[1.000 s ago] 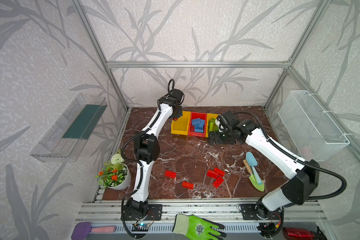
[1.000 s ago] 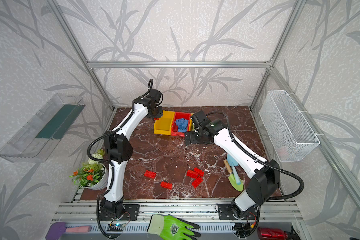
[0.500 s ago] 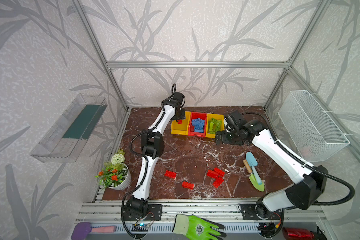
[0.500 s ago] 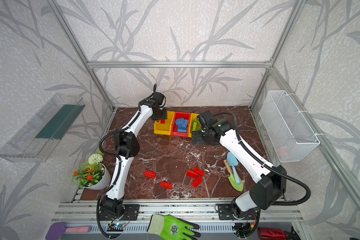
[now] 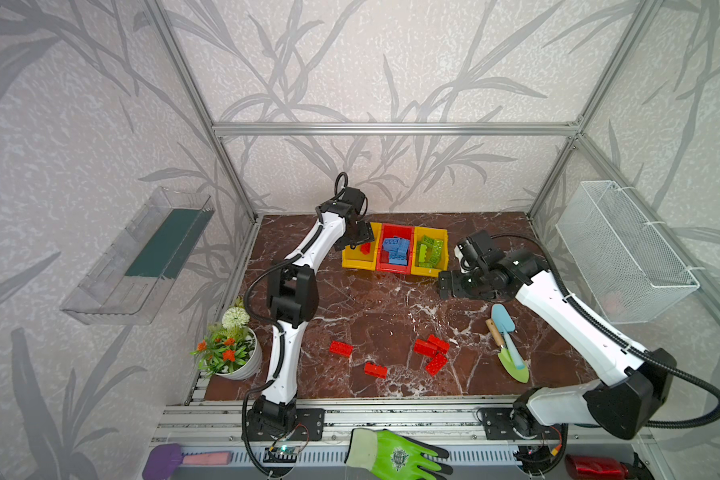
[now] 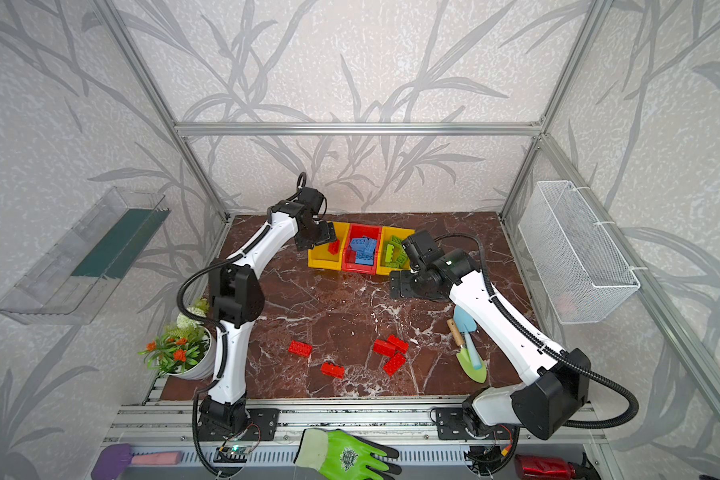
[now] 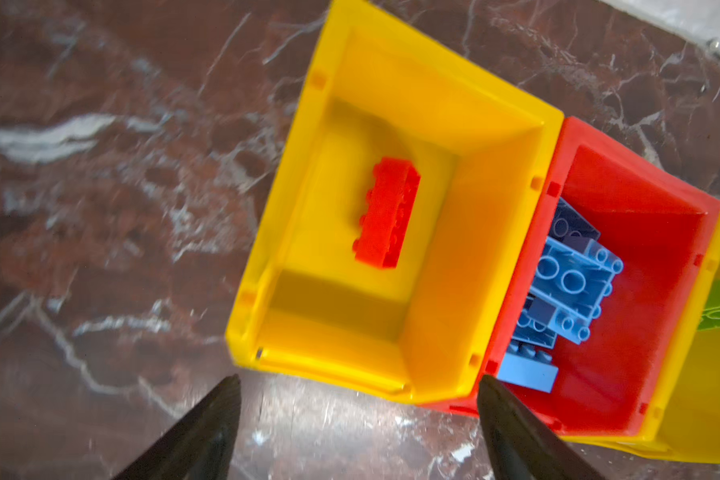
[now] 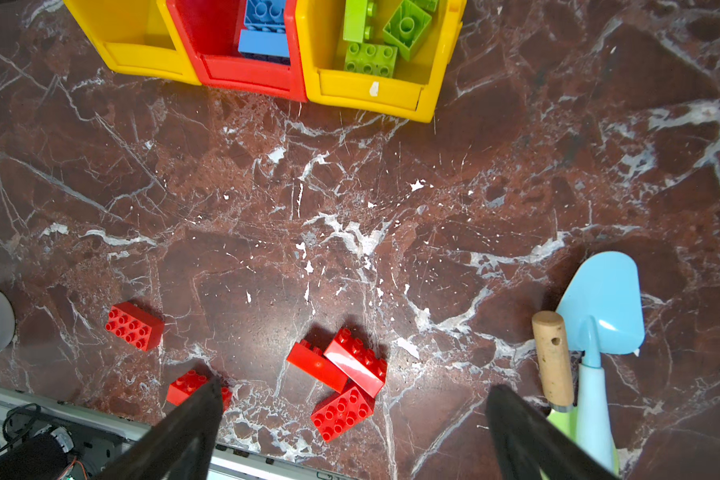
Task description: Sort the legos into containers by color
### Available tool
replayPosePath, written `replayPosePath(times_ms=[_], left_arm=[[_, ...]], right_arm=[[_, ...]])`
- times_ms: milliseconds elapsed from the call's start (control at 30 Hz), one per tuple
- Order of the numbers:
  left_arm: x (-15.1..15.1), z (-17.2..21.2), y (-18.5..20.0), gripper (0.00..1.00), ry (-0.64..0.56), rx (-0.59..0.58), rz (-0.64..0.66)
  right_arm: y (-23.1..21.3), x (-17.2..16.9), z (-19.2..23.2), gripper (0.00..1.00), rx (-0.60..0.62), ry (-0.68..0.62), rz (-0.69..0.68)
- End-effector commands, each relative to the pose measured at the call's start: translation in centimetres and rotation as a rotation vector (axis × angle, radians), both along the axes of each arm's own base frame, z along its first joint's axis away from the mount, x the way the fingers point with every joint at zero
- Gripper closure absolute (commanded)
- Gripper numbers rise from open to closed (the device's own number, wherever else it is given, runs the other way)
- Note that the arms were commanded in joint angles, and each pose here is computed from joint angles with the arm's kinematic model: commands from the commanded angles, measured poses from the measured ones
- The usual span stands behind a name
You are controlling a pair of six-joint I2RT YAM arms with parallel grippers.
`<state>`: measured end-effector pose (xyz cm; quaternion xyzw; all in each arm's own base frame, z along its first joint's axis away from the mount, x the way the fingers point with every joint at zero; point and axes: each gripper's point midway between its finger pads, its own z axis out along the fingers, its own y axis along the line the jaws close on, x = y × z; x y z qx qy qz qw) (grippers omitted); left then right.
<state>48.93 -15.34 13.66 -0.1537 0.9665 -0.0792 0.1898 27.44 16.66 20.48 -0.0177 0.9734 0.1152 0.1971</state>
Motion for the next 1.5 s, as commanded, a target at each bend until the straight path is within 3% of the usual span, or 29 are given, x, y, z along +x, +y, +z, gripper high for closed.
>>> replayPosePath(times_ms=[0,167,333,467,633,800,1167,1467], left_arm=[[-4.6,1.7,2.0,0.11,-0.016,-0.075,0.219],[-13.7,-0.1,4.6,0.13,0.035,-0.167,0.452],[-21.8,-0.7,7.3,0.13,0.048,-0.176,0.596],[-26.8,-1.3,8.5,0.14,0.046,-0.213,0.673],[-31.0,-2.4,9.3,0.14,0.041,-0.222,0.709],[-32.1,-3.3,8.3,0.14,0.050,-0.249,0.689],[-29.9,-7.4,2.4,0.15,0.165,-0.275,0.583],[-29.2,-9.0,1.4,0.20,0.237,-0.214,0.596]], right_arm=[[0.3,-0.7,-0.4,0.01,0.042,0.002,0.017],[1.2,-1.8,-1.8,0.01,0.076,0.022,0.078],[1.8,-2.7,-2.6,0.01,0.105,0.029,0.127],[2.2,-3.7,-2.8,0.01,0.116,0.026,0.162],[2.5,-5.6,-3.2,0.01,0.119,0.025,0.194],[2.8,-7.4,-3.4,0.01,0.120,0.023,0.208],[1.0,-9.4,-2.4,0.01,0.110,-0.025,0.153],[-0.6,-10.6,-2.2,0.01,0.109,-0.043,0.119]])
